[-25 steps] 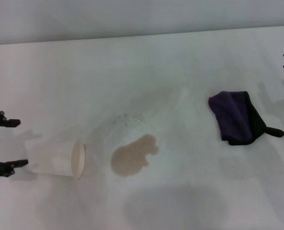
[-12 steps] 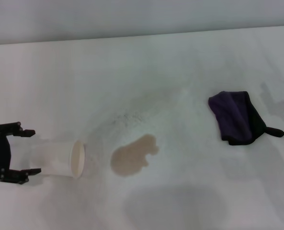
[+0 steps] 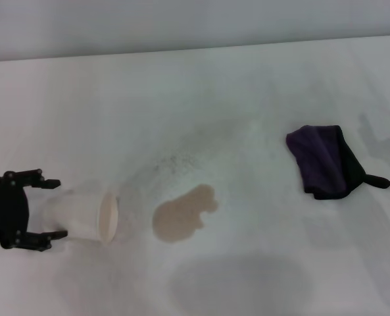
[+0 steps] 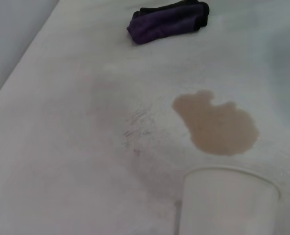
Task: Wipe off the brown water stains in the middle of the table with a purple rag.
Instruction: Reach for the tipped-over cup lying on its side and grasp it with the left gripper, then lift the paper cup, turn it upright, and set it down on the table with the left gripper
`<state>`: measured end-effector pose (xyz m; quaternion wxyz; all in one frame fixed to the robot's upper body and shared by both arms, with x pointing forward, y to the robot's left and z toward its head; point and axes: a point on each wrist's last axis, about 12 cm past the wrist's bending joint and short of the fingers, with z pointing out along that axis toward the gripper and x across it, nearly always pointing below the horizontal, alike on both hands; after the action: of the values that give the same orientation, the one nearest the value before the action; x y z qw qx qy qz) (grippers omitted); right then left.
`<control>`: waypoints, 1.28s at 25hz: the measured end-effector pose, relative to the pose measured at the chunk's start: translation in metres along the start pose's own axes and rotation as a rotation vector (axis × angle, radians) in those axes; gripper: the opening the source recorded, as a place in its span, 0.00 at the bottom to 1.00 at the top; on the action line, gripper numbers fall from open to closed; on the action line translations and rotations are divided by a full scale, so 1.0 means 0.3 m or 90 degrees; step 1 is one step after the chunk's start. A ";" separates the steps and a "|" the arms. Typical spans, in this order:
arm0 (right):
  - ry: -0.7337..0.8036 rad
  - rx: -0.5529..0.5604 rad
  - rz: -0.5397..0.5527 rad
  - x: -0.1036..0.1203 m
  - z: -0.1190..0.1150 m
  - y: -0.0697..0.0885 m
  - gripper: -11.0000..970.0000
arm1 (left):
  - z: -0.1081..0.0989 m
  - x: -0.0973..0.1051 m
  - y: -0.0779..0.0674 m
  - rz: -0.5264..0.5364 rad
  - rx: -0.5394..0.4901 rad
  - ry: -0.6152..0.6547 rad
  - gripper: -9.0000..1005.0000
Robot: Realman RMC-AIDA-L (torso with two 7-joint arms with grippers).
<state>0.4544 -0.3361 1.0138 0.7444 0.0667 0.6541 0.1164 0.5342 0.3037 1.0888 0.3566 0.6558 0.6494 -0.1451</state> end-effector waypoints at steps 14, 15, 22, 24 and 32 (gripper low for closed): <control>-0.002 0.007 0.002 0.000 0.003 -0.003 0.79 | 0.069 -0.011 0.018 0.019 0.019 -0.009 0.85; -0.004 0.010 0.002 -0.002 0.003 -0.004 0.79 | 0.071 -0.012 0.018 0.019 0.021 -0.009 0.85; -0.008 0.010 -0.004 -0.008 0.008 -0.011 0.79 | 0.079 -0.021 0.020 0.007 0.010 -0.029 0.81; -0.008 0.004 -0.008 -0.010 0.011 -0.011 0.79 | 0.076 -0.029 0.023 -0.001 -0.005 -0.049 0.77; -0.008 -0.031 -0.045 -0.025 0.030 -0.017 0.79 | 0.032 -0.054 0.022 -0.083 -0.121 -0.207 0.66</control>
<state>0.4629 -0.3425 1.0209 0.7535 0.0258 0.6484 0.1053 0.5414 0.2861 1.0945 0.5073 0.5435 0.6349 -0.2101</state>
